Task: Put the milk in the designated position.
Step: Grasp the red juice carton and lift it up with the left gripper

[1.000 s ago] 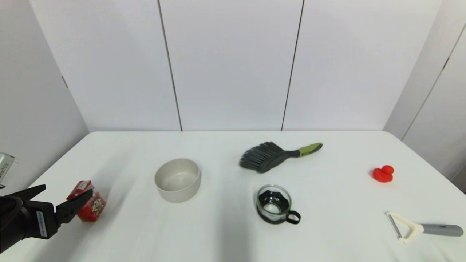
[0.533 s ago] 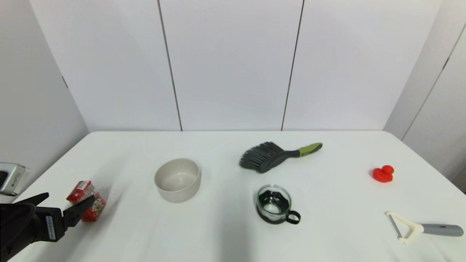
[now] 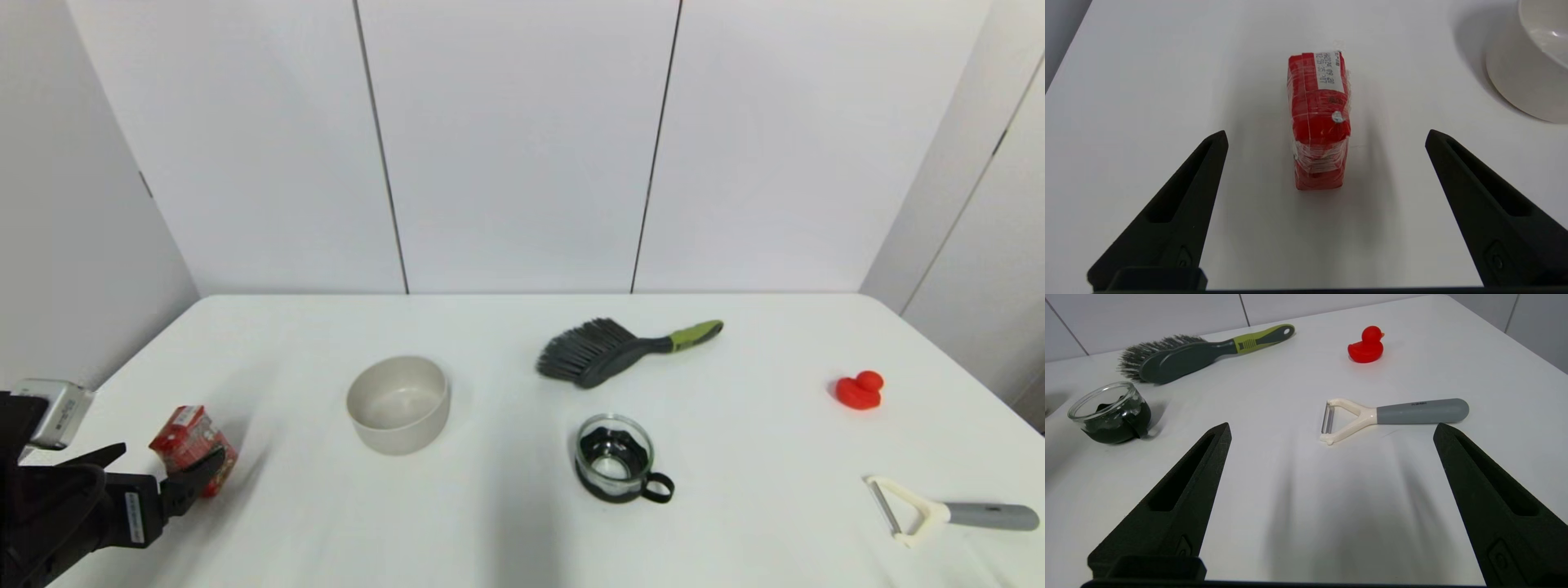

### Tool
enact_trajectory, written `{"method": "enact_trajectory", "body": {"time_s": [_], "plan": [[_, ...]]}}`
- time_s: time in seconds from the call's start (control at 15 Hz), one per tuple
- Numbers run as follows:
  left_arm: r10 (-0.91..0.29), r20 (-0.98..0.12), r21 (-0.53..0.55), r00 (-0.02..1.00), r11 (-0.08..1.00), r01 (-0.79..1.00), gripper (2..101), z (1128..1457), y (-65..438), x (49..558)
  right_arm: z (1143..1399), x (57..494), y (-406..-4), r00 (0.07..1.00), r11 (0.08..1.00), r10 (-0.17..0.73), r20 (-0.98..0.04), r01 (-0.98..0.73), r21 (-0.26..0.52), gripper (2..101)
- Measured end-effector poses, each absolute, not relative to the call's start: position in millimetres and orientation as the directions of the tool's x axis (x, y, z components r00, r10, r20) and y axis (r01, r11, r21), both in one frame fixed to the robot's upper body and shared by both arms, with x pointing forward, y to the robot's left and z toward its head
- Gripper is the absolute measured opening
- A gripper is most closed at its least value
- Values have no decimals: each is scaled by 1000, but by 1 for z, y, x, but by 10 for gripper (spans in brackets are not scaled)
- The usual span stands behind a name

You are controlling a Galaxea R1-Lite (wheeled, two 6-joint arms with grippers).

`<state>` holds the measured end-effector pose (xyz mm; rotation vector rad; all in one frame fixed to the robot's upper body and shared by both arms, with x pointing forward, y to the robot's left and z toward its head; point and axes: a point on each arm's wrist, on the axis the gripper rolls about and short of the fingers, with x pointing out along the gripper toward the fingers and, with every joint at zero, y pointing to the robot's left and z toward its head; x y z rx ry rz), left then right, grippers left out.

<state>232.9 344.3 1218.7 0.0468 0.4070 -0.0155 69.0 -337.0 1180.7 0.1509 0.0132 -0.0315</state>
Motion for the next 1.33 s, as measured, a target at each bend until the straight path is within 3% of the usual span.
{"method": "enact_trajectory", "body": {"time_s": [1.33], "plan": [[-7, -426, 35, 905, 999, 24, 979, 1190, 347, 261, 1181, 69, -337, 999, 988, -30, -16, 32, 150, 980]]}}
